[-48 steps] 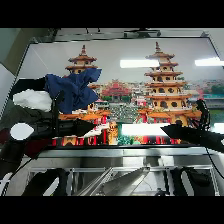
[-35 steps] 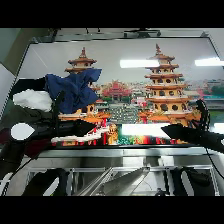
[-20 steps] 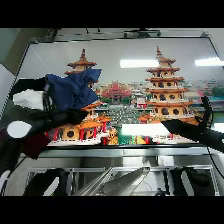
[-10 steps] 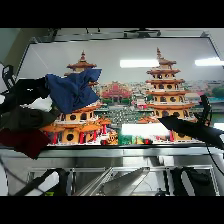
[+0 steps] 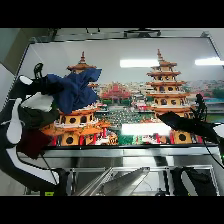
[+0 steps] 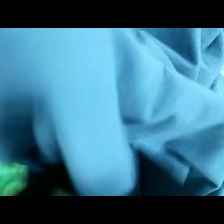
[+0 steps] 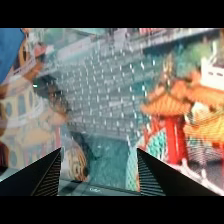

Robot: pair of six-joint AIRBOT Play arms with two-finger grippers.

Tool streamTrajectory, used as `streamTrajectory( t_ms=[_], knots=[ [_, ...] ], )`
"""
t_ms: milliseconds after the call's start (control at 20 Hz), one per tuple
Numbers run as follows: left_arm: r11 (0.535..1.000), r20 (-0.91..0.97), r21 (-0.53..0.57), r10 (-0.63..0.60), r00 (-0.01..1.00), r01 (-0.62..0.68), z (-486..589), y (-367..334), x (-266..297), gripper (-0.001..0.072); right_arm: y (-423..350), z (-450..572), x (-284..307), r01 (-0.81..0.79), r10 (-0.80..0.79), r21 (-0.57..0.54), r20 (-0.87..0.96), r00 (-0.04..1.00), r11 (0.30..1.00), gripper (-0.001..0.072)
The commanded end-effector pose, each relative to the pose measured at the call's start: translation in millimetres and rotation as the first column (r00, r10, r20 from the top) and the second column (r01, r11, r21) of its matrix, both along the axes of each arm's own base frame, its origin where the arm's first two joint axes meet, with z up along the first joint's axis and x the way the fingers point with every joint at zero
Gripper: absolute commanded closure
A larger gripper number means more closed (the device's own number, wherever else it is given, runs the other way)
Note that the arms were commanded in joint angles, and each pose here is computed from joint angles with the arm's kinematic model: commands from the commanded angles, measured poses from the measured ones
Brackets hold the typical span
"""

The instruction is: Fold the shirts.

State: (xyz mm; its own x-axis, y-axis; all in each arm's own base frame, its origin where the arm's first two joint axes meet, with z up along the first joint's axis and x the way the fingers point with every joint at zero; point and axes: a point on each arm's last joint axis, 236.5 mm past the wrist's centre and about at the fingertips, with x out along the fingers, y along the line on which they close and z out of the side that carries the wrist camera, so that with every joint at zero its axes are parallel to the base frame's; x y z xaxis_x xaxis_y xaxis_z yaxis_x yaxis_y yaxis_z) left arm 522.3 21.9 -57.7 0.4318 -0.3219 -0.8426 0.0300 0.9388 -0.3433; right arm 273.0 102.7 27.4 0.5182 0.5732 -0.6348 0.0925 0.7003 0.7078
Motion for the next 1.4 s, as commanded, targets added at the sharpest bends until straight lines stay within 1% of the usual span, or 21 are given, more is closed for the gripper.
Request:
streamTrajectory(
  t_ms=[0, 50, 150, 200, 250, 350, 400, 550, 650, 750, 850, 950, 1050, 1200, 1350],
  knots=[
    [0.995, -0.091, -0.057, -0.085, 0.992, 0.08, -2, -22, -3, 0.0708, -1, -7, 2, 0.001, -0.001, 0.003, -0.022, 1.0, 1.0, 0.0193],
    [0.993, -0.104, -0.08, -0.096, 0.99, 0.088, 9, -27, -4, 0.0707, -1, -7, 2, 0.001, -0.001, 0.002, -0.022, 1.0, 1.0, 0.0193],
    [0.971, -0.105, -0.183, -0.175, 0.979, 0.154, 40, -57, -11, 0.0708, -1, -6, 2, -0.019, 0.019, -0.015, -0.001, 1.0, 1.0, 0.0199],
    [0.945, -0.103, -0.253, -0.239, 0.966, 0.207, 58, -82, -19, 0.0708, -1, -6, 2, -0.039, 0.04, -0.033, 0.018, 0.999, 0.999, 0.0288],
    [0.9, -0.098, -0.343, -0.32, 0.942, 0.27, 77, -115, -32, 0.0708, -2, -5, 3, -0.055, 0.057, -0.048, 0.036, 0.998, 0.997, 0.0354],
    [0.807, -0.063, -0.463, -0.444, 0.894, 0.368, 106, -183, -58, 0.0707, -3, -2, 5, -0.067, 0.07, -0.065, 0.056, 0.996, 0.996, 0.0348],
    [0.764, -0.049, -0.492, -0.502, 0.863, 0.417, 114, -219, -76, 0.0707, -4, -1, 7, -0.07, 0.075, -0.079, 0.067, 0.995, 0.994, 0.0348],
    [0.668, -0.084, -0.512, -0.665, 0.742, 0.54, 106, -311, -146, 0.0707, -20, 7, 15, -0.039, 0.05, -0.121, 0.091, 0.995, 0.992, 0.0348],
    [0.626, -0.115, -0.508, -0.73, 0.674, 0.591, 85, -360, -191, 0.0707, -34, 10, 18, 0.003, 0.009, -0.12, 0.093, 0.996, 0.993, 0.0348],
    [0.609, -0.155, -0.477, -0.768, 0.621, 0.634, 58, -389, -224, 0.0706, -41, 7, 14, 0.012, -0.004, -0.117, 0.068, 0.998, 0.993, 0.0348],
    [0.589, -0.198, -0.472, -0.796, 0.573, 0.656, 39, -400, -249, 0.0705, -48, -3, 10, 0.004, 0.001, -0.145, 0.037, 0.999, 0.989, 0.0347],
    [0.578, -0.232, -0.487, -0.809, 0.541, 0.655, 32, -399, -262, 0.0705, -52, -17, 10, -0.007, 0.005, -0.161, -0.008, 1.0, 0.987, 0.0347],
    [0.581, -0.25, -0.498, -0.807, 0.535, 0.644, 33, -390, -261, 0.0705, -55, -39, 15, -0.022, 0.013, -0.151, -0.06, 0.998, 0.988, 0.0347],
    [0.603, -0.256, -0.506, -0.787, 0.561, 0.617, 34, -376, -248, 0.0705, -37, -69, 27, -0.099, 0.094, -0.042, -0.095, 0.991, 0.994, 0.0347],
    [0.627, -0.255, -0.506, -0.765, 0.592, 0.592, 34, -365, -234, 0.0705, -16, -104, 41, -0.115, 0.121, 0.047, -0.129, 0.984, 0.992, 0.0348]
  ],
)
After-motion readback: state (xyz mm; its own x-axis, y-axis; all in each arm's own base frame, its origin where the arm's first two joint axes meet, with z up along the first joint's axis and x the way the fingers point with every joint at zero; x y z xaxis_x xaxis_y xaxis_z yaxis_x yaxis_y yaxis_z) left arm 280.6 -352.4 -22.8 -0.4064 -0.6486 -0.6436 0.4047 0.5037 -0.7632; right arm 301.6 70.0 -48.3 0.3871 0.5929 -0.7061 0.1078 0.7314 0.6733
